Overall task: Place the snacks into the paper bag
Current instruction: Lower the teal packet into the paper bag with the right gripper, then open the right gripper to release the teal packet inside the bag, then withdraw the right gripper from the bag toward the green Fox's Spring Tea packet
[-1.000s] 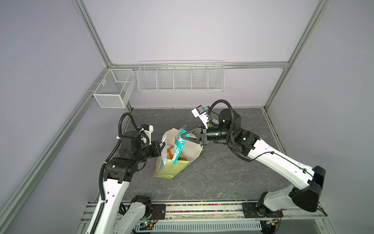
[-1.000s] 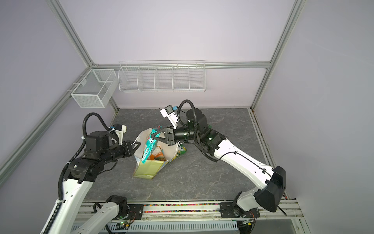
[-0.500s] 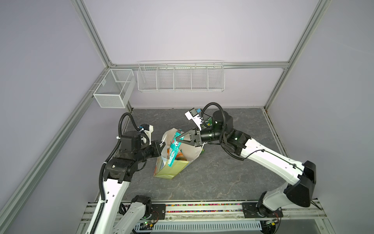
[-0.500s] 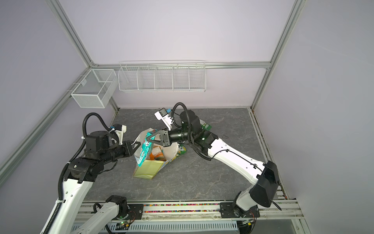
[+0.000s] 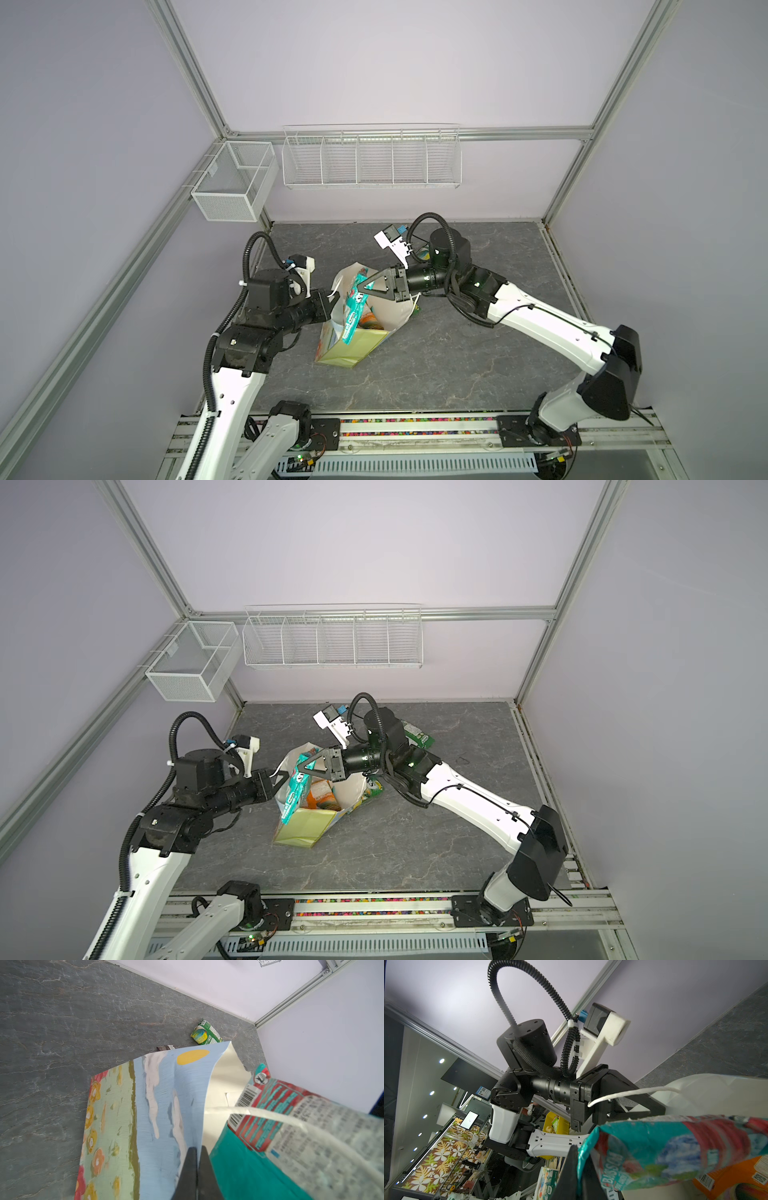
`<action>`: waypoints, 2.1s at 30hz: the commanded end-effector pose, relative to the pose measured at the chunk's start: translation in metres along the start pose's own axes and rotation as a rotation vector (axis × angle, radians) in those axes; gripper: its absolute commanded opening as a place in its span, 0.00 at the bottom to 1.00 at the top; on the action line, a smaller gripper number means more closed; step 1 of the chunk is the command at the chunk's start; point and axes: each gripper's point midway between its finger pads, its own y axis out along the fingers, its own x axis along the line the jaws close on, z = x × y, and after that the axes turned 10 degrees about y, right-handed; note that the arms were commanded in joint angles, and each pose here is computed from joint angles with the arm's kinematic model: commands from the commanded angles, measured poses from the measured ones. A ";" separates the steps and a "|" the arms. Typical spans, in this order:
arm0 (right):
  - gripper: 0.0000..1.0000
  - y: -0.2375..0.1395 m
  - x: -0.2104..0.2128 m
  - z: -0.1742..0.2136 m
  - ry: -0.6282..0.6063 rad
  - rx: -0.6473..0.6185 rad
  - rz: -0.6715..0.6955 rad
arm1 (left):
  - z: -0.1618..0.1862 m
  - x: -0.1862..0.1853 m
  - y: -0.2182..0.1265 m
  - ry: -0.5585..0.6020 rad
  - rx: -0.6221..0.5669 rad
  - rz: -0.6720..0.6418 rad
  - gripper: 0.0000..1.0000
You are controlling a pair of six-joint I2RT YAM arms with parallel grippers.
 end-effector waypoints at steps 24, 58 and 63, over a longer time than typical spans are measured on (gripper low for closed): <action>0.52 -0.010 0.022 -0.012 -0.081 -0.042 -0.005 | -0.015 -0.012 -0.010 0.045 -0.086 0.042 0.00; 0.92 -0.150 -0.081 0.027 0.058 -0.250 0.742 | -0.021 -0.009 -0.010 0.037 -0.115 0.026 0.00; 0.91 -0.152 -0.098 0.040 0.085 -0.231 0.779 | -0.022 -0.010 -0.009 0.032 -0.118 0.033 0.00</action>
